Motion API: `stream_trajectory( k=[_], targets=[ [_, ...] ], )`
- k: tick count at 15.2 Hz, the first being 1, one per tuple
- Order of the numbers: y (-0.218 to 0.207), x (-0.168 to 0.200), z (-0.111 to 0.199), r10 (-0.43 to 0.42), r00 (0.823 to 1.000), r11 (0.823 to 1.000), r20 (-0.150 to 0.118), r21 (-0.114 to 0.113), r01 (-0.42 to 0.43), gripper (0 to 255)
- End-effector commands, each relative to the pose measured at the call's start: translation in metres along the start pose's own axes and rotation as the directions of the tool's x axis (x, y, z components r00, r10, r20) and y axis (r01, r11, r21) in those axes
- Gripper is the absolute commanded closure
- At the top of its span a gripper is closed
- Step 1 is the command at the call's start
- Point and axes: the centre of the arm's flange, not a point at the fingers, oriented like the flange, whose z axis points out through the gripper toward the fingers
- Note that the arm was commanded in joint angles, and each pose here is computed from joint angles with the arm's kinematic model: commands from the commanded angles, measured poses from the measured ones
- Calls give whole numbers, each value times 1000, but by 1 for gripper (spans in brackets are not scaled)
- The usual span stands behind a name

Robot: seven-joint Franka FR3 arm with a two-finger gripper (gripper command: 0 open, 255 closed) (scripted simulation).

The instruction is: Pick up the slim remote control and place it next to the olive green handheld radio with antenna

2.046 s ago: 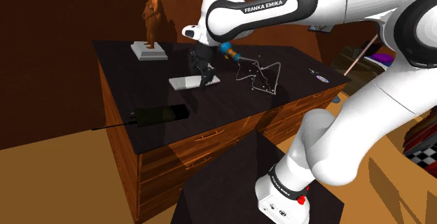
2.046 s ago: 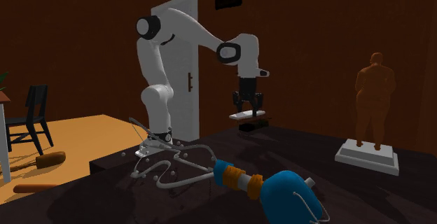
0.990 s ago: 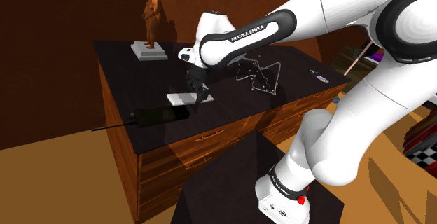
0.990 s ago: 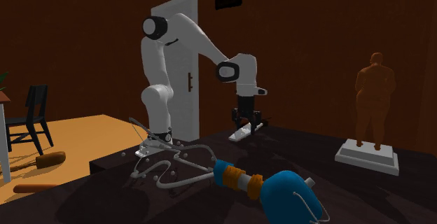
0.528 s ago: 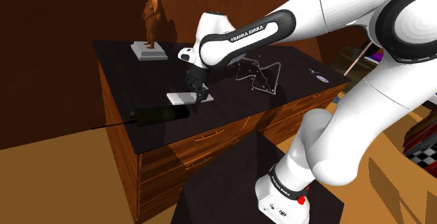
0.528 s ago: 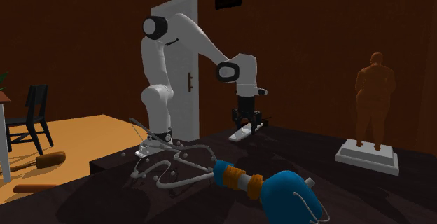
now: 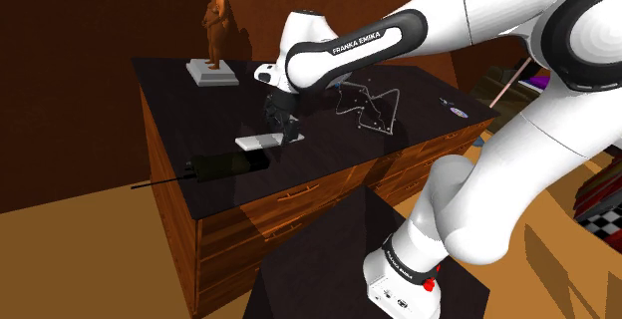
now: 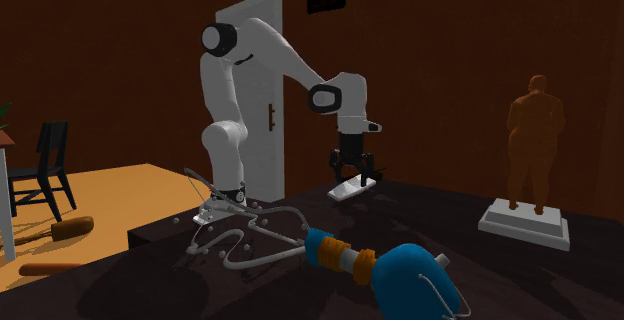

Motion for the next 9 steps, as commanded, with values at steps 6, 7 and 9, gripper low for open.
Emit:
stream_trajectory(
  k=[6,7,9],
  targets=[
    [1,-1,-35,0,1000,1000,0,1,0,0],
    [1,-1,-35,0,1000,1000,0,1,0,0],
    [1,-1,-35,0,1000,1000,0,1,0,0]
  ],
)
